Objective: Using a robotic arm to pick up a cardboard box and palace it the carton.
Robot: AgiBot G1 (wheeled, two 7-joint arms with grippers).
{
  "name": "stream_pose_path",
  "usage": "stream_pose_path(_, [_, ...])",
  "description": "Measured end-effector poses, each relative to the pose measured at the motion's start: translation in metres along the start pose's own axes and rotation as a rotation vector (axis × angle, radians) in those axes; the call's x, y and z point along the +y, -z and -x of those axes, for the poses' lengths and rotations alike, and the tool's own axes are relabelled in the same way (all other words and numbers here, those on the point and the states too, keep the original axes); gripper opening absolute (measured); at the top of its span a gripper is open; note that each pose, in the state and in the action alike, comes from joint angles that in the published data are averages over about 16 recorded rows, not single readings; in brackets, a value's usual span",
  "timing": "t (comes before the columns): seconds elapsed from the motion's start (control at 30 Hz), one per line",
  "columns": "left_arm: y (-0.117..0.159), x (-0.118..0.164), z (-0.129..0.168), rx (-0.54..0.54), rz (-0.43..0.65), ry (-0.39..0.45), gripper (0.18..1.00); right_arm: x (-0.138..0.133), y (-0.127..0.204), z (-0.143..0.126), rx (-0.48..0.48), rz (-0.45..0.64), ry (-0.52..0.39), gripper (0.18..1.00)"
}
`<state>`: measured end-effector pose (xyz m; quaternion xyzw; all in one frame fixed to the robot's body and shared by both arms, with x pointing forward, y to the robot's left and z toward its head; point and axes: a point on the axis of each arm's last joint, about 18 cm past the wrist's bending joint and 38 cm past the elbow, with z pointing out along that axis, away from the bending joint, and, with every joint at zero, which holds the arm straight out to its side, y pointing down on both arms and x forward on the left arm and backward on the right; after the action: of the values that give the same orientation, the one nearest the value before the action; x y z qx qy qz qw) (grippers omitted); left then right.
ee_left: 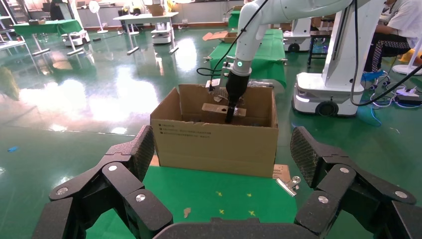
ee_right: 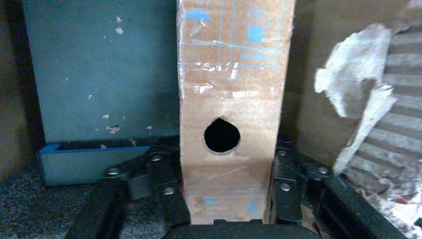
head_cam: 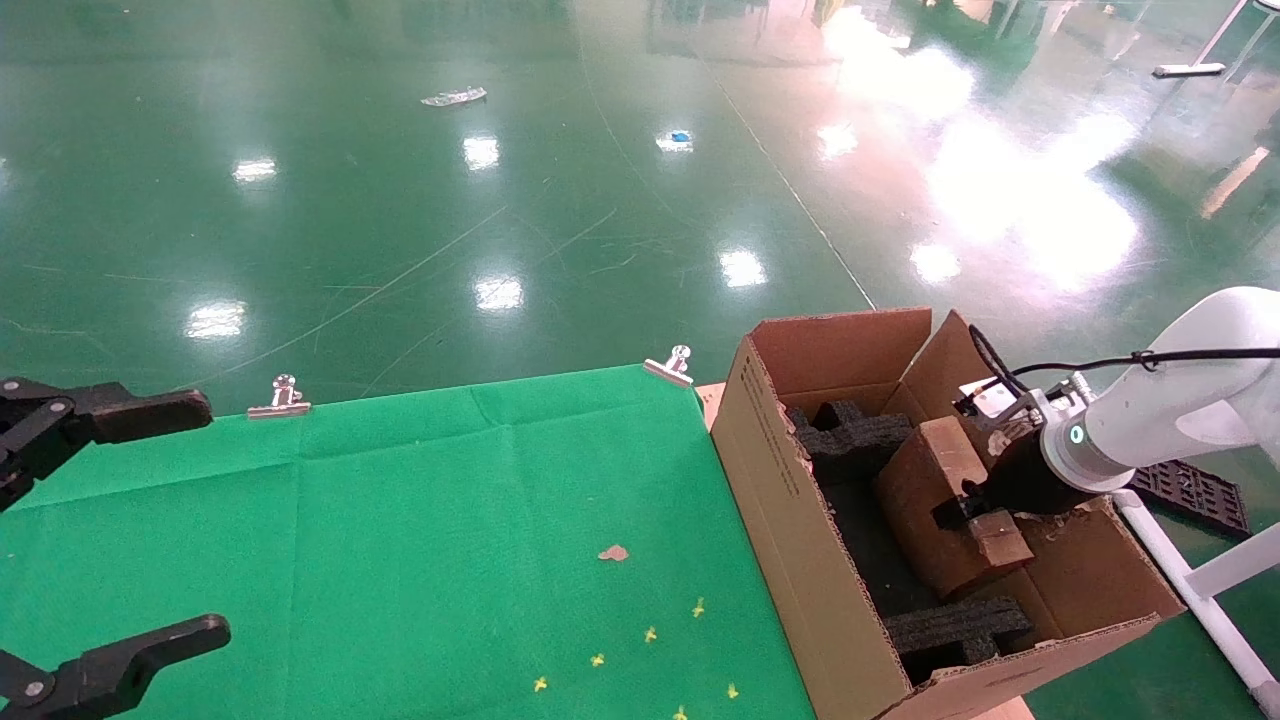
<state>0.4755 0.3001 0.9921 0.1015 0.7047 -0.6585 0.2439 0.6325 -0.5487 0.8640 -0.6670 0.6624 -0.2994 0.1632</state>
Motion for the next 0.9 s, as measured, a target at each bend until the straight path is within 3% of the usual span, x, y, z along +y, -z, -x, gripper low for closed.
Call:
stream_pose_path(0.23, [0.000,0.000,0.000,0.000,0.000,0.000,1.001,-0.005,0.005,-0.002,-0.003,-0.008,-0.002,0.488])
stream_pose_path(0.5, [0.000,0.000,0.000,0.000,0.000,0.000,1.001,-0.026,0.026,-0.006,-0.022,-0.070,0.007,0.666])
stream_pose_path(0.9, [0.000,0.000,0.000,0.000,0.000,0.000,1.001,-0.091,0.134,-0.023,-0.088,-0.374,0.097,0.891])
